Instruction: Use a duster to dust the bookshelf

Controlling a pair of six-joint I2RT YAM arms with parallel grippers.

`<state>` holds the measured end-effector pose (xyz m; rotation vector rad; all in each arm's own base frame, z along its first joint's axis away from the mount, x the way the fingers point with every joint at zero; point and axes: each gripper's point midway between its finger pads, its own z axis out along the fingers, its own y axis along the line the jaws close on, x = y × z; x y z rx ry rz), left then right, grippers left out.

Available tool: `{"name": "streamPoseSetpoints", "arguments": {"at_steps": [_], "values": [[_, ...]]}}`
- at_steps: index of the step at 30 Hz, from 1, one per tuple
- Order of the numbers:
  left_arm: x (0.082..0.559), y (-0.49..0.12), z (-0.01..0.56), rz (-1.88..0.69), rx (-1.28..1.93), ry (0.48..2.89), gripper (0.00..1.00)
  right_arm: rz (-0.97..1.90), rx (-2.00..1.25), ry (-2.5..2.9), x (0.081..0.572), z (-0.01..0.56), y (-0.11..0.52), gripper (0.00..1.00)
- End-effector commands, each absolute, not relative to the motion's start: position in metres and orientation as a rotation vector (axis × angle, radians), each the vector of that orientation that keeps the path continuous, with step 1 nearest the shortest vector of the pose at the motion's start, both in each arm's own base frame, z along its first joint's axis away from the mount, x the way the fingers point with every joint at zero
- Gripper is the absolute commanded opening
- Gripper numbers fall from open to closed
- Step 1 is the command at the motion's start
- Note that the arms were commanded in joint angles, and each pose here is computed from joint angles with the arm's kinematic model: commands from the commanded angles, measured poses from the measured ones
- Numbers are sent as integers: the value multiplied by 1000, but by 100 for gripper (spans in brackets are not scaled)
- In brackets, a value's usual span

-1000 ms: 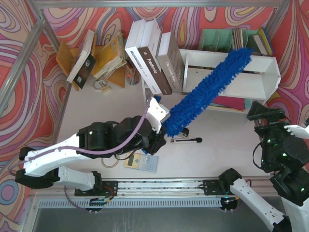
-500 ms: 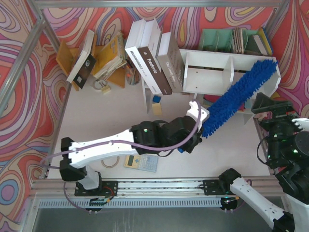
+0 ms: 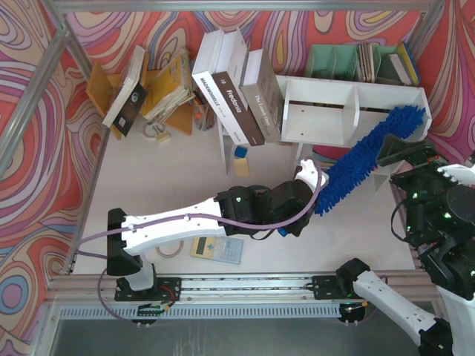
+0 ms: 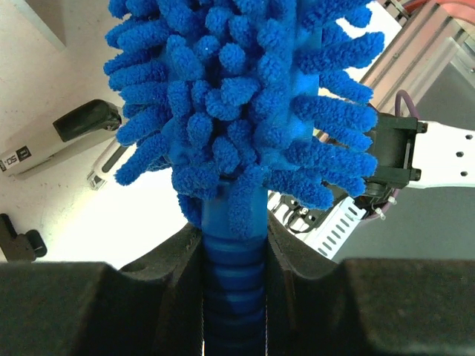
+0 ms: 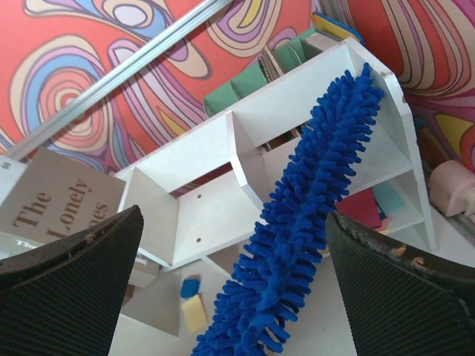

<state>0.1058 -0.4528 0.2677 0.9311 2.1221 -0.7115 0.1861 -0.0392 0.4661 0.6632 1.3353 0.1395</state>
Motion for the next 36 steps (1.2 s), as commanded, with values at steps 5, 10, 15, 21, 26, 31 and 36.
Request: {"name": "streamPoseSetpoints", "arguments": {"at_steps": [5, 10, 15, 21, 26, 31, 36], "values": [[101, -468, 264, -772, 1011, 2073, 0, 57, 562, 1318, 185, 475, -43, 99], [105, -465, 251, -754, 1028, 2114, 0, 73, 535, 1288, 188, 480, -39, 98], [106, -463, 241, -759, 1033, 2152, 0, 42, 535, 1299, 195, 477, -39, 99], [114, -472, 258, -788, 993, 2120, 0, 39, 553, 1307, 198, 472, -39, 98], [131, -482, 287, -785, 915, 2052, 0, 68, 568, 1308, 195, 469, -38, 98], [145, -491, 294, -767, 868, 2055, 0, 86, 581, 1308, 190, 465, -39, 98], [148, -491, 289, -750, 860, 2071, 0, 81, 590, 1304, 185, 464, -43, 98]]}}
